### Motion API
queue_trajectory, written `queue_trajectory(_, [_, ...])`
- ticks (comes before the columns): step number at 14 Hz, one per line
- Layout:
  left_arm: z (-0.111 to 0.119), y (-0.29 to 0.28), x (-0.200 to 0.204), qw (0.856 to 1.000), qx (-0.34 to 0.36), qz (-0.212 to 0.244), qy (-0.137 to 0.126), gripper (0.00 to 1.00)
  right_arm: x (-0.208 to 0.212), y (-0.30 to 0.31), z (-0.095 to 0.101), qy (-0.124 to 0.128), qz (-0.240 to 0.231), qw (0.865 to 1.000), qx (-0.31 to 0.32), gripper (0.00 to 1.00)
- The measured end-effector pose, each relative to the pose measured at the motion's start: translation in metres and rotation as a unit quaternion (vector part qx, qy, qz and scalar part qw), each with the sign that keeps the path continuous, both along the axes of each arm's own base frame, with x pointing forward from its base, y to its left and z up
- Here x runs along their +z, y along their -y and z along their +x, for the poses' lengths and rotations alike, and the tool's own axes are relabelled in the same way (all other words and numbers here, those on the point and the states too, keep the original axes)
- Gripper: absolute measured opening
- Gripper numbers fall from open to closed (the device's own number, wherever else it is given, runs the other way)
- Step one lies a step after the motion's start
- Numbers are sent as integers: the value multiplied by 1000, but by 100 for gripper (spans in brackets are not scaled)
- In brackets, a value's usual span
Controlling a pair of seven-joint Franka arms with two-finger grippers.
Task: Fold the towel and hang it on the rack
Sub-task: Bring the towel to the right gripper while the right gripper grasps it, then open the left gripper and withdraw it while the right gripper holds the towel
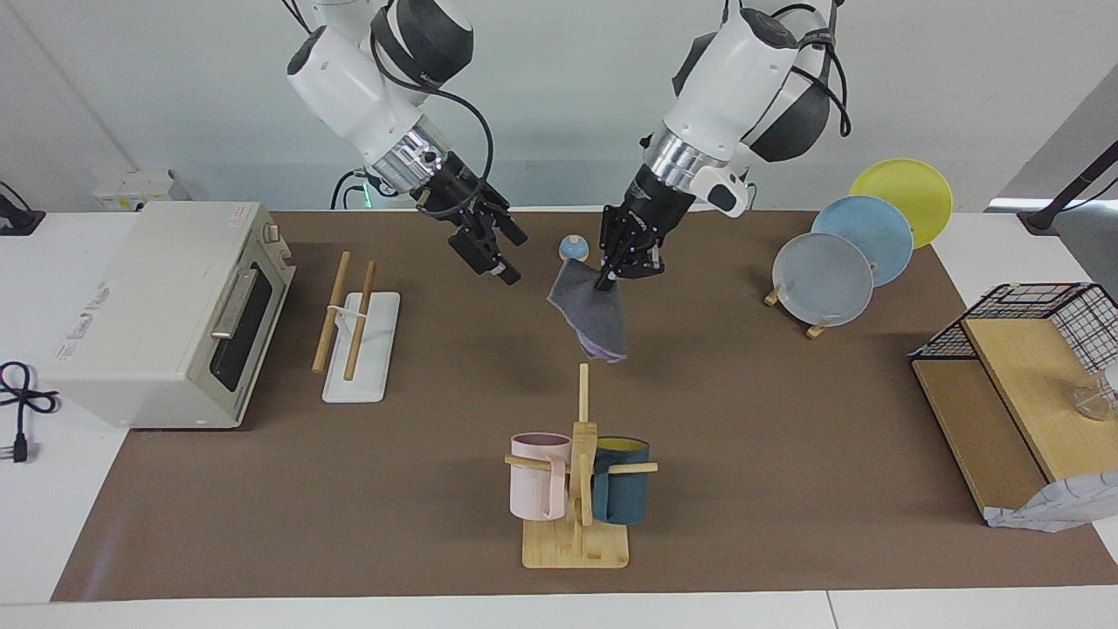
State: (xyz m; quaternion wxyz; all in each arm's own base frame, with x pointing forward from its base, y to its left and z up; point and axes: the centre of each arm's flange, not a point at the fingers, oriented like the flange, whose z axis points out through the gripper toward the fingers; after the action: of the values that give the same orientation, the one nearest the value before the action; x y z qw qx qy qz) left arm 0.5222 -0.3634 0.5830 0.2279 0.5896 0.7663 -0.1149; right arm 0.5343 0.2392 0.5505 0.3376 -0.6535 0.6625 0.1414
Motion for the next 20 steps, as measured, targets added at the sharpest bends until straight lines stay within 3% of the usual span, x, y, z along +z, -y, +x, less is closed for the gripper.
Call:
queue_trajectory(14, [-9,7,-2,999,51,0,-8,2,-48,-47,7,8,3,1000,-12,100])
queue_trajectory(20, [-9,7,-2,999,54,-1,-9,2,-55,-44,15,24,-5,1000,-8,30])
